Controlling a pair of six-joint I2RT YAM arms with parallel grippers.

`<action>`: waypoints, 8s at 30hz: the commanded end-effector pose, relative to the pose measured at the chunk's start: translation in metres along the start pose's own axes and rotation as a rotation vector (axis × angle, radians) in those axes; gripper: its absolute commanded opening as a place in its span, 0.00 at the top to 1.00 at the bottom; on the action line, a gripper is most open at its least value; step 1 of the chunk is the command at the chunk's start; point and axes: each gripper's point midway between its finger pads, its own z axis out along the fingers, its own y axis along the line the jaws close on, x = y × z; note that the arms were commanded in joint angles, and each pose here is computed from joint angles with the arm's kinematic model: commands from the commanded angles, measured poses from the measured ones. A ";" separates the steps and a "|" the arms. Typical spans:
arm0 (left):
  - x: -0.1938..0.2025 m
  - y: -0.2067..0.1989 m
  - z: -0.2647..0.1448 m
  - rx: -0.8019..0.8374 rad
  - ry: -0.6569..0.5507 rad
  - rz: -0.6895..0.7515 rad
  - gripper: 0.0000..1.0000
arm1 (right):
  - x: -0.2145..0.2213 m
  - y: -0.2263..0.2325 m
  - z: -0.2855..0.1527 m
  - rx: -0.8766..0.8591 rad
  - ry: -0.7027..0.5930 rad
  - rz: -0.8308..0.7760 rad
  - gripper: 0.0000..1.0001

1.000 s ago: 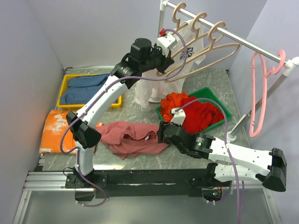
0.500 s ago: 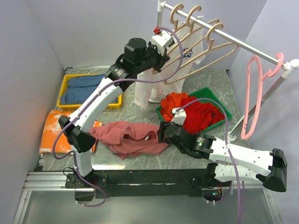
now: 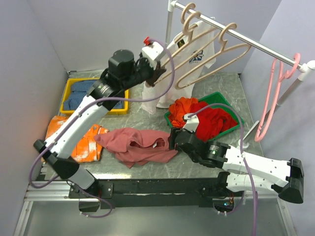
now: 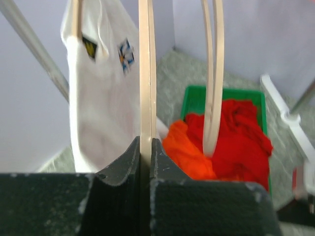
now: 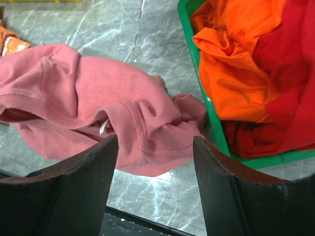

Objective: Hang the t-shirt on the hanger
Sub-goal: Pick up the hanger from the clothesline, then place the T-shirt on the hanger.

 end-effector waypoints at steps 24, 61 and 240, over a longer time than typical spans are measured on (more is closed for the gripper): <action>0.108 -0.044 -0.228 -0.055 0.148 -0.109 0.99 | -0.017 0.013 -0.012 -0.033 -0.007 -0.038 0.30; 0.177 -0.102 -0.359 0.226 0.351 0.071 0.99 | -0.017 0.007 0.025 0.117 -0.026 -0.021 1.00; 0.295 -0.081 -0.187 -0.295 0.644 -0.759 0.99 | -0.093 -0.026 -0.048 0.088 -0.597 0.001 1.00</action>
